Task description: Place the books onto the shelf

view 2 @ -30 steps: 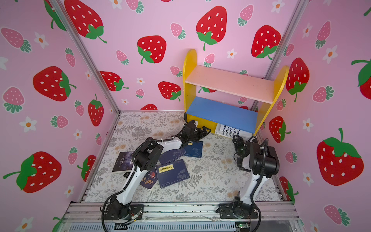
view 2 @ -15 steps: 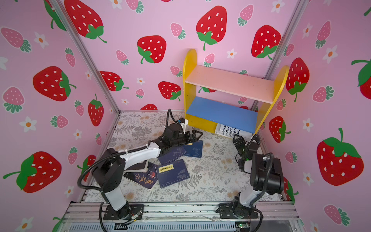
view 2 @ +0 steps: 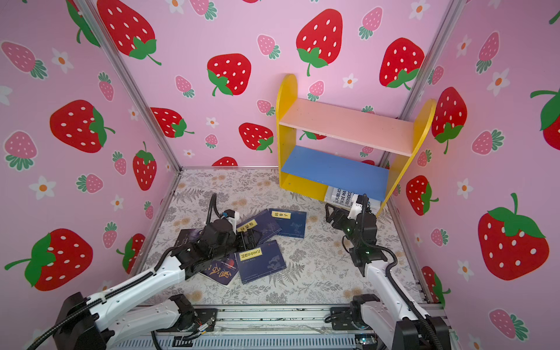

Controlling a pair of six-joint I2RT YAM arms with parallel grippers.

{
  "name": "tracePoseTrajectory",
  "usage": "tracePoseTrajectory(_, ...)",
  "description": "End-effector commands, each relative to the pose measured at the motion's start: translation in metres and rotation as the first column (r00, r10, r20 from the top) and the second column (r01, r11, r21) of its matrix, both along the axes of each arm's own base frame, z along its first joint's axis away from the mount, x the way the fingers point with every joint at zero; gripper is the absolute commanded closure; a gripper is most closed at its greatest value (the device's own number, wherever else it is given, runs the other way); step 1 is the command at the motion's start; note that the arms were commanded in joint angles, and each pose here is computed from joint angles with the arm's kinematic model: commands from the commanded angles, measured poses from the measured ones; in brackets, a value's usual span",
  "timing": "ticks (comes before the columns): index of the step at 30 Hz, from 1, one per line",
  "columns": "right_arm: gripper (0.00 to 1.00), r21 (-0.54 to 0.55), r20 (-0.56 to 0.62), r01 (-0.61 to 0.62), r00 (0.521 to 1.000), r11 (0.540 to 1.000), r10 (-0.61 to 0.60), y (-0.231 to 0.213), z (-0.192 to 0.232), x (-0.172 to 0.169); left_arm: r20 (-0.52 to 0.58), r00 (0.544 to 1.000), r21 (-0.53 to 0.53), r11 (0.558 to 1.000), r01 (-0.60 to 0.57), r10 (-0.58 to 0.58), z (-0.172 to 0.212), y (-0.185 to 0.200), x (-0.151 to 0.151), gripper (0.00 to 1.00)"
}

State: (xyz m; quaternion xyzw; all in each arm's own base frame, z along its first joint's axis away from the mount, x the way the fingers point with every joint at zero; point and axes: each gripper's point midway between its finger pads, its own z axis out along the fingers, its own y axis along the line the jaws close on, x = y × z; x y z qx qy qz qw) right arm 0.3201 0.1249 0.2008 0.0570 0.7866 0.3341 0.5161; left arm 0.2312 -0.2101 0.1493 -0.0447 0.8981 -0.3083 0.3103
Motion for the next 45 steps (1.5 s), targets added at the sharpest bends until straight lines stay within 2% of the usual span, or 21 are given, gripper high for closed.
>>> tracePoseTrajectory(1, 0.15, -0.058, -0.079, -0.099, 0.992, 0.993, 0.094, 0.028, -0.028, -0.025, -0.110, 0.991, 0.017, 0.997, -0.070, 0.071, -0.029, 0.026, -0.039, 0.01)
tracePoseTrajectory(7, 0.16, -0.099, -0.134, -0.253, 0.962, 0.962, 0.239, 0.087, -0.054, -0.057, -0.160, 0.984, -0.019, 0.997, -0.078, 0.074, -0.054, 0.044, -0.078, 0.01)
tracePoseTrajectory(12, 0.17, -0.120, -0.191, -0.346, 0.928, 0.930, 0.321, 0.126, -0.081, -0.080, -0.229, 0.971, 0.064, 0.996, -0.055, 0.069, -0.071, 0.057, -0.095, 0.01)
tracePoseTrajectory(17, 0.19, -0.116, -0.233, -0.376, 0.910, 0.919, 0.343, 0.144, -0.101, -0.089, -0.288, 0.957, 0.022, 1.000, -0.016, 0.022, -0.089, 0.037, -0.097, 0.01)
tracePoseTrajectory(20, 0.21, -0.183, -0.292, -0.346, 0.913, 0.920, 0.285, 0.144, -0.120, -0.088, -0.305, 0.952, -0.041, 0.999, -0.030, 0.016, -0.100, 0.025, -0.095, 0.01)
tracePoseTrajectory(23, 0.23, -0.236, -0.326, -0.365, 0.903, 0.900, 0.281, 0.150, -0.134, -0.091, -0.314, 0.949, -0.041, 0.998, -0.055, 0.039, -0.108, 0.025, -0.093, 0.00)
tracePoseTrajectory(30, 0.39, -0.218, -0.399, -0.403, 0.868, 0.889, 0.296, 0.162, -0.171, -0.103, -0.332, 0.940, -0.059, 0.993, -0.103, 0.078, -0.124, 0.028, -0.093, 0.00)
tracePoseTrajectory(34, 0.41, -0.221, -0.434, -0.423, 0.850, 0.879, 0.300, 0.168, -0.187, -0.109, -0.350, 0.932, -0.039, 0.993, -0.116, 0.095, -0.133, 0.030, -0.093, 0.00)
tracePoseTrajectory(40, 0.48, -0.219, -0.474, -0.438, 0.829, 0.872, 0.297, 0.170, -0.205, -0.115, -0.313, 0.946, -0.102, 0.987, -0.125, 0.088, -0.131, 0.020, -0.084, 0.02)
tracePoseTrajectory(41, 0.52, -0.219, -0.479, -0.440, 0.826, 0.871, 0.297, 0.170, -0.207, -0.116, -0.293, 0.952, -0.128, 0.984, -0.127, 0.084, -0.127, 0.017, -0.081, 0.03)
tracePoseTrajectory(43, 0.53, -0.216, -0.491, -0.443, 0.819, 0.870, 0.296, 0.169, -0.213, -0.118, -0.245, 0.966, -0.153, 0.980, -0.124, 0.084, -0.115, 0.014, -0.072, 0.10)
tracePoseTrajectory(45, 0.54, -0.204, -0.503, -0.448, 0.811, 0.871, 0.299, 0.169, -0.216, -0.120, -0.174, 0.981, -0.178, 0.977, -0.119, 0.088, -0.094, 0.012, -0.061, 0.13)
